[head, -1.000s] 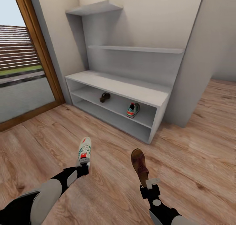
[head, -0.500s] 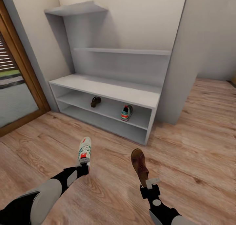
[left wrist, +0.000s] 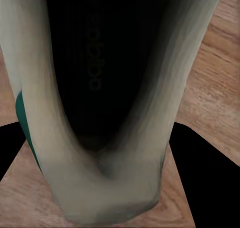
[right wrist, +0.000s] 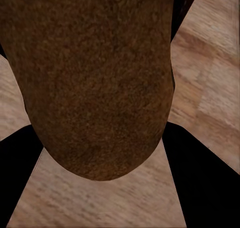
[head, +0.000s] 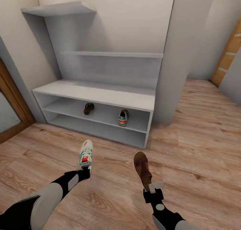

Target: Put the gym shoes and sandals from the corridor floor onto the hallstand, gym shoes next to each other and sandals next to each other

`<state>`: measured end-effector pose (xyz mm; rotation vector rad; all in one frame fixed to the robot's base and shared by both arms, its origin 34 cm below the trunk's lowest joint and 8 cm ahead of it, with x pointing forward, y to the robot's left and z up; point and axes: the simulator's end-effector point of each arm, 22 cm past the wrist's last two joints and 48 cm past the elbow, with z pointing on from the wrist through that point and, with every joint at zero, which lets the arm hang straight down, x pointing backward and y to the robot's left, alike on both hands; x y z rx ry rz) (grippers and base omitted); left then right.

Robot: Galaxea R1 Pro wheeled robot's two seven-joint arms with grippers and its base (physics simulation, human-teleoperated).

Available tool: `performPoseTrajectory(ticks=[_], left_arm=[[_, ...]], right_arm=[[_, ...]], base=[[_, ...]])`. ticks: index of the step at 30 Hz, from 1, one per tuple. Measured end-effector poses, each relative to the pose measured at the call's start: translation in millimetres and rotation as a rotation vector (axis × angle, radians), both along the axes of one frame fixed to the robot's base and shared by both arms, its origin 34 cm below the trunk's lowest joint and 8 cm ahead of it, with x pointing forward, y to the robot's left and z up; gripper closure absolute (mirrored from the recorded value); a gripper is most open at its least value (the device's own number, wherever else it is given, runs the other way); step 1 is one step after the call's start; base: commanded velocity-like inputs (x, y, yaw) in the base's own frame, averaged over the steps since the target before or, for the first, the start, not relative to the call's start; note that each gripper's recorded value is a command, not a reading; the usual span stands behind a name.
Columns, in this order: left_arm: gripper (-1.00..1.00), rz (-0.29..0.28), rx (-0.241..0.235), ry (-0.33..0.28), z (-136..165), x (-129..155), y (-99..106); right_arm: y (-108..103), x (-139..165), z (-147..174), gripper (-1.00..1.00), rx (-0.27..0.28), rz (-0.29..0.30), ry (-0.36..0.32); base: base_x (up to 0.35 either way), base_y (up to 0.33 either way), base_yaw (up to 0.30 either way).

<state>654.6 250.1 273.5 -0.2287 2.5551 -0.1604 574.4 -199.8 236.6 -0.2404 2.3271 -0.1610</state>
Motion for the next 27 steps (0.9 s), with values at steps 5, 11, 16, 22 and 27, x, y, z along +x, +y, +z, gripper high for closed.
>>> performPoseTrajectory(ticks=[5, 11, 16, 22, 27], left_arm=[[1.0, 0.001, 0.001, -0.004, 2, 1, 2], [1.0, 0.001, 0.001, -0.009, 5, 2, 2], [1.0, 0.001, 0.001, -0.013, 8, 3, 2], [1.0, 0.001, 0.001, -0.019, 11, 4, 2], [1.0, 0.001, 0.001, -0.023, 13, 5, 2]], right_arm=[[0, 1, 2, 1.0, 0.0, 0.0, -0.005], [0, 2, 4, 1.0, 0.0, -0.001, -0.009], [0, 4, 7, 1.0, 0.0, -0.001, -0.013], [0, 5, 9, 1.0, 0.0, -0.001, -0.019], [0, 6, 11, 1.0, 0.0, -0.001, -0.023]], base=[[0.086, 0.32, -0.3], [0.085, 0.32, -0.3], [0.083, 0.32, -0.3], [0.082, 0.32, -0.3], [0.042, 0.322, -0.3]])
